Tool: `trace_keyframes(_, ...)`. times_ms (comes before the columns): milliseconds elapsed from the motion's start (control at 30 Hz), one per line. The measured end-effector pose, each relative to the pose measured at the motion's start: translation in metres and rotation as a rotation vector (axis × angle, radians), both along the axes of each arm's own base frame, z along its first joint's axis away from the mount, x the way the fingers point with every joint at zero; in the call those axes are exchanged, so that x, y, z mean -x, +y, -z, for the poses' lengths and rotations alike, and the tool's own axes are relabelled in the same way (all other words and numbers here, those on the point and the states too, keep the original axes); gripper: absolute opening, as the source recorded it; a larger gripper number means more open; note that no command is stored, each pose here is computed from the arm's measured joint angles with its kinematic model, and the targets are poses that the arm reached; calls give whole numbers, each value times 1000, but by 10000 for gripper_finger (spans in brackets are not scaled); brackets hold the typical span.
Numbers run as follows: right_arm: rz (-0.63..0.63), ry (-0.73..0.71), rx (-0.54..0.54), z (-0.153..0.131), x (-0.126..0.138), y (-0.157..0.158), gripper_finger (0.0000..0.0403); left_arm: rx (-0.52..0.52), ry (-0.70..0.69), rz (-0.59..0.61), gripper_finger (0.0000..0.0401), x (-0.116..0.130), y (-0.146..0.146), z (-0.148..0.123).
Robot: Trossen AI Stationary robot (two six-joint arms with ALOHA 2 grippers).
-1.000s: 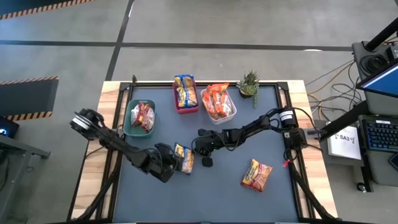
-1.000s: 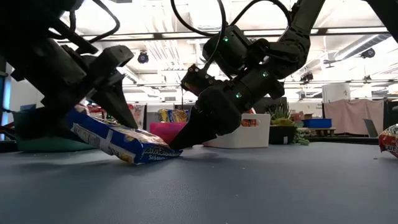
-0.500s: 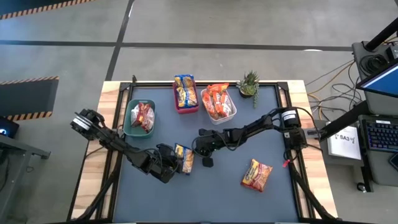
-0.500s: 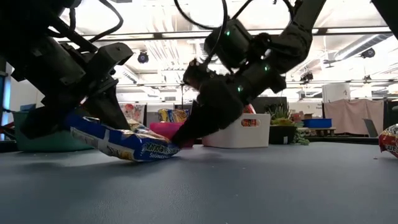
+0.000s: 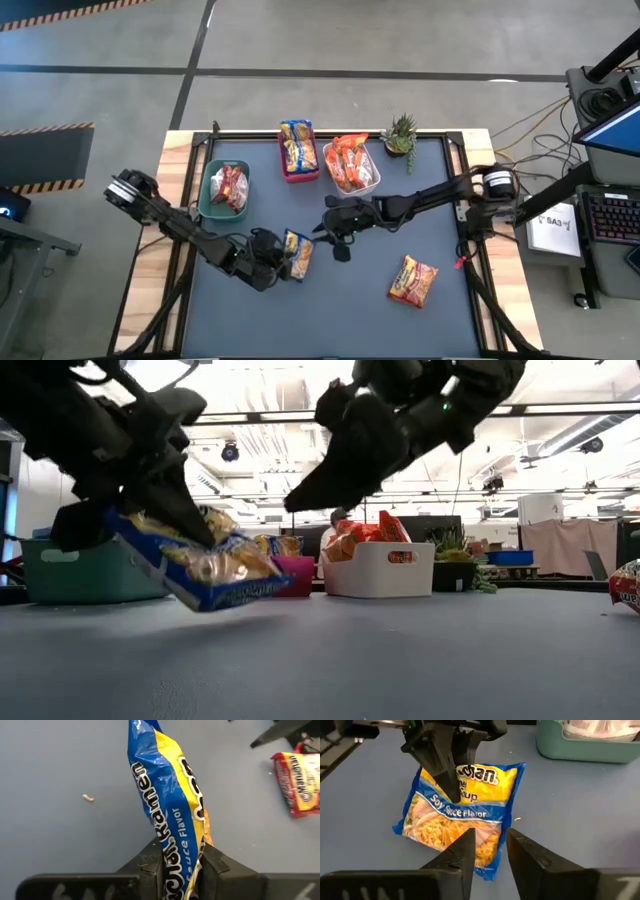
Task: Sort Maruchan noodles
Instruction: Put the blue noodle pack in the red bin
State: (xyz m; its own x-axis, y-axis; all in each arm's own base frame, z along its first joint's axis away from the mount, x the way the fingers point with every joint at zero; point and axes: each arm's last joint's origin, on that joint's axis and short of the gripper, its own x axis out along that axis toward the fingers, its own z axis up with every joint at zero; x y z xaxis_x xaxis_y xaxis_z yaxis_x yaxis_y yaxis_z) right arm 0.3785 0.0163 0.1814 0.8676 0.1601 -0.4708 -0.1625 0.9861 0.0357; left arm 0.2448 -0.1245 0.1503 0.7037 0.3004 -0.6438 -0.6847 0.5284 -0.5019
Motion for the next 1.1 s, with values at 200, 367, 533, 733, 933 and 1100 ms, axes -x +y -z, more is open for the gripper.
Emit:
trace_keyframes(200,2,-29,52,-32,17,-11,128,-65,-39,3,47,1,3,-11)
trace_keyframes(367,20,-92,74,-51,31,-20,135,-142,-70,-19,40,1,5,-16)
trace_keyframes(533,30,-140,104,-64,46,-27,128,-208,-102,-7,40,-2,10,-25)
trace_keyframes(733,42,-225,152,-89,60,-34,120,-317,-129,-51,40,-6,33,-45)
trace_keyframes(933,62,-292,199,-113,77,-42,121,-417,-114,-161,40,-9,78,-66)
trace_keyframes(1100,74,-301,207,-121,89,-45,122,-491,-58,-287,40,-10,124,-76)
